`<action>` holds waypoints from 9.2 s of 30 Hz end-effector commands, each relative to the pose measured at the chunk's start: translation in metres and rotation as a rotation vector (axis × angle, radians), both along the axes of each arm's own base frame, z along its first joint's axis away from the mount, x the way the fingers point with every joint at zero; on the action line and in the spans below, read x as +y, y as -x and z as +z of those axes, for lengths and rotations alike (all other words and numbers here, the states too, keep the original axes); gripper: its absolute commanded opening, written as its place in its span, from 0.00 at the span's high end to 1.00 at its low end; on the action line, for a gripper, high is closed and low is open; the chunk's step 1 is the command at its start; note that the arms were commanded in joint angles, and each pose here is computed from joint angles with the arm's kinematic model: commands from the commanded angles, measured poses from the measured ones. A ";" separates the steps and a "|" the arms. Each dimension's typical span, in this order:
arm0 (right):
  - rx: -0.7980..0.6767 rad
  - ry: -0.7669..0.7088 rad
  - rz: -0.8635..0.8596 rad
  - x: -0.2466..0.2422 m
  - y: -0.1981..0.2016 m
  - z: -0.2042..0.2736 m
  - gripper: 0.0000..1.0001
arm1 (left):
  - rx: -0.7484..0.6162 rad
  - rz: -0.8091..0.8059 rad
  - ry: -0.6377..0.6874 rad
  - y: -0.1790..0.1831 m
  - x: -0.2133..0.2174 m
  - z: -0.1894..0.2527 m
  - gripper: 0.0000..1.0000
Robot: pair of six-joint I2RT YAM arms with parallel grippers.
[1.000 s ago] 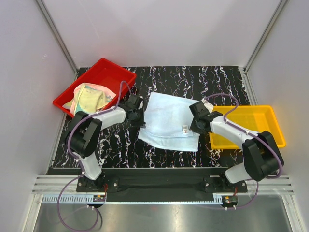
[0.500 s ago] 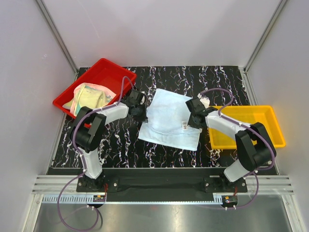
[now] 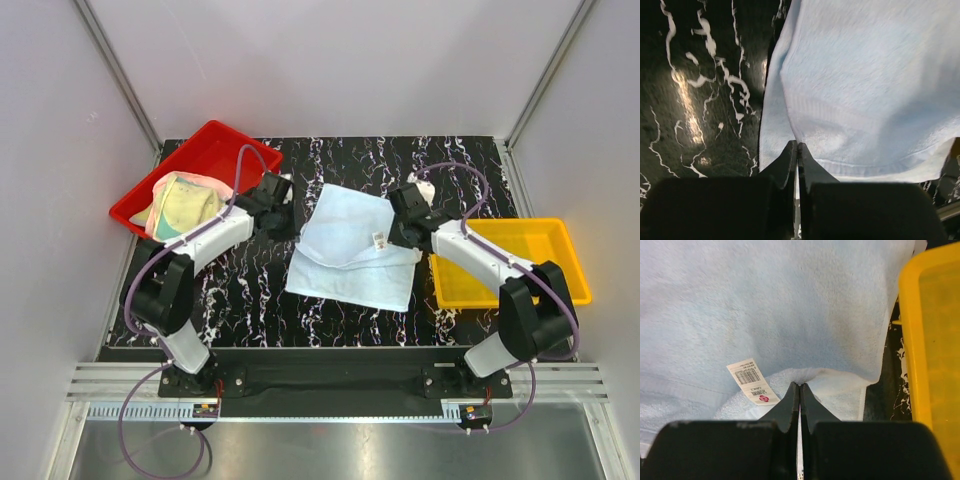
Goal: Fold and stack the towels
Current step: Fold the towel
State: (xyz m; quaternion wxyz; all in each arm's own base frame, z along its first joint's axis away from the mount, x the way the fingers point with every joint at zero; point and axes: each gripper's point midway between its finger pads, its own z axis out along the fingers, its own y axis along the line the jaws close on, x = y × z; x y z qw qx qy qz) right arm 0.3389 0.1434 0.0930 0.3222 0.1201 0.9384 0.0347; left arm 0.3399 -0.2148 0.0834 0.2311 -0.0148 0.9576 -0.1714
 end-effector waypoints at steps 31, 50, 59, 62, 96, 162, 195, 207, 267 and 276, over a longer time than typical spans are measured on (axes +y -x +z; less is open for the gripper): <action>-0.724 -0.233 0.214 -0.014 -0.269 0.209 1.00 | -0.785 0.108 0.215 -0.264 0.034 0.250 1.00; -0.751 -0.173 0.364 -0.021 -0.313 0.194 1.00 | -0.783 0.051 0.333 -0.289 0.040 0.236 1.00; -0.508 -0.208 0.370 -0.021 -0.259 0.169 1.00 | -0.556 0.076 0.403 -0.218 0.036 0.223 1.00; -0.373 -0.226 0.309 -0.027 -0.233 0.155 1.00 | -0.452 0.108 0.397 -0.189 0.038 0.196 1.00; 0.226 -0.345 0.136 -0.032 0.038 0.032 1.00 | -0.040 0.017 0.196 0.059 0.024 0.073 1.00; 0.464 -0.023 -0.030 -0.054 0.112 -0.069 0.68 | 0.197 0.075 0.099 0.158 0.024 -0.069 0.61; 0.304 -0.131 0.151 -0.013 0.086 -0.001 0.41 | -0.104 0.109 -0.040 0.096 0.045 0.028 0.54; 0.166 -0.147 0.439 0.010 -0.044 0.044 0.47 | -0.247 -0.003 0.047 -0.043 0.044 0.096 0.55; 0.422 -0.279 -0.192 -0.011 0.148 -0.081 0.59 | 0.252 0.187 0.005 0.184 0.065 -0.087 0.53; 0.410 -0.294 -0.187 -0.009 0.149 -0.078 0.65 | 0.249 0.206 0.030 0.187 0.064 -0.082 0.50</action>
